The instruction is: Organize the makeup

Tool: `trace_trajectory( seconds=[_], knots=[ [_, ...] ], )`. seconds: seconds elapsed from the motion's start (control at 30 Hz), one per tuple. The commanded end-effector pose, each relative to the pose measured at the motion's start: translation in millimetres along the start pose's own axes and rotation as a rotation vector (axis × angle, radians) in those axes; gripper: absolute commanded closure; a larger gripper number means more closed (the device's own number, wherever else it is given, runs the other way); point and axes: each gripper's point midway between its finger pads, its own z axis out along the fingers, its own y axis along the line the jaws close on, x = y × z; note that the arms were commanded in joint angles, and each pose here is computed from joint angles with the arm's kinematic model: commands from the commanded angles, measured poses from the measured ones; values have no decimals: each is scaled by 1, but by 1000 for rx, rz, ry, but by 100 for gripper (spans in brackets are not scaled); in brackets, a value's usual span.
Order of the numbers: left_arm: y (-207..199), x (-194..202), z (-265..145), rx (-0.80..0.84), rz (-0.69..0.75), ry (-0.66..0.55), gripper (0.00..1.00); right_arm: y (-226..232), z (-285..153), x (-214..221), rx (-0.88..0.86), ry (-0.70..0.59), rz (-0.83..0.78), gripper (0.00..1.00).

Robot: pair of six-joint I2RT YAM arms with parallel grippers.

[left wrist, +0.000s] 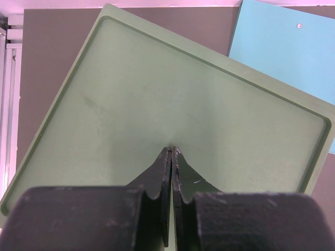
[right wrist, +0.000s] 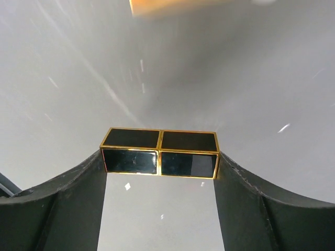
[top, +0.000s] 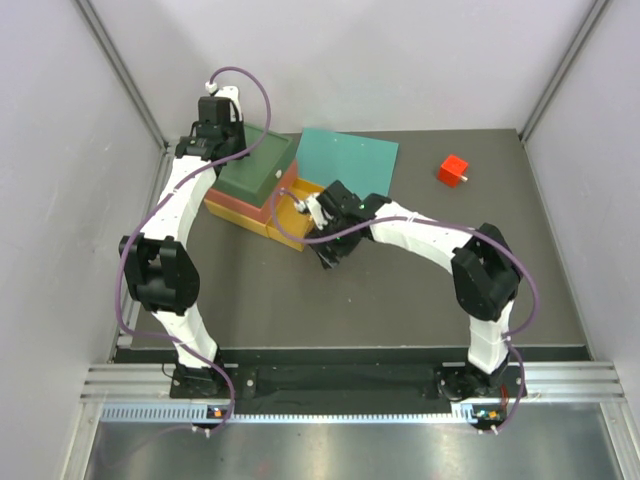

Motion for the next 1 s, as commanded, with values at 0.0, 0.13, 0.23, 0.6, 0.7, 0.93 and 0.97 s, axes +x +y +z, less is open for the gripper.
trace_trajectory(
  seconds=[0.0,0.13,0.23,0.6,0.7,0.93,0.97],
  knots=[
    [8,129,15,-18,31,435,95,4,-50,-78,9,-224,-2,99],
    [8,129,14,-16,30,435,95,5,-50,-110,1,-291,10,99],
    [7,129,14,-15,28,437,95,6,-43,-132,-16,-328,19,99],
    [8,129,11,-17,29,435,95,-13,9,-181,-21,-387,84,91],
    [9,128,10,-20,31,430,95,-18,19,-179,-19,-379,104,78],
    [9,129,9,-21,31,432,95,-24,11,-178,-2,-396,127,50],
    [9,128,9,-22,31,429,95,-24,9,-180,1,-405,132,44]
  ],
)
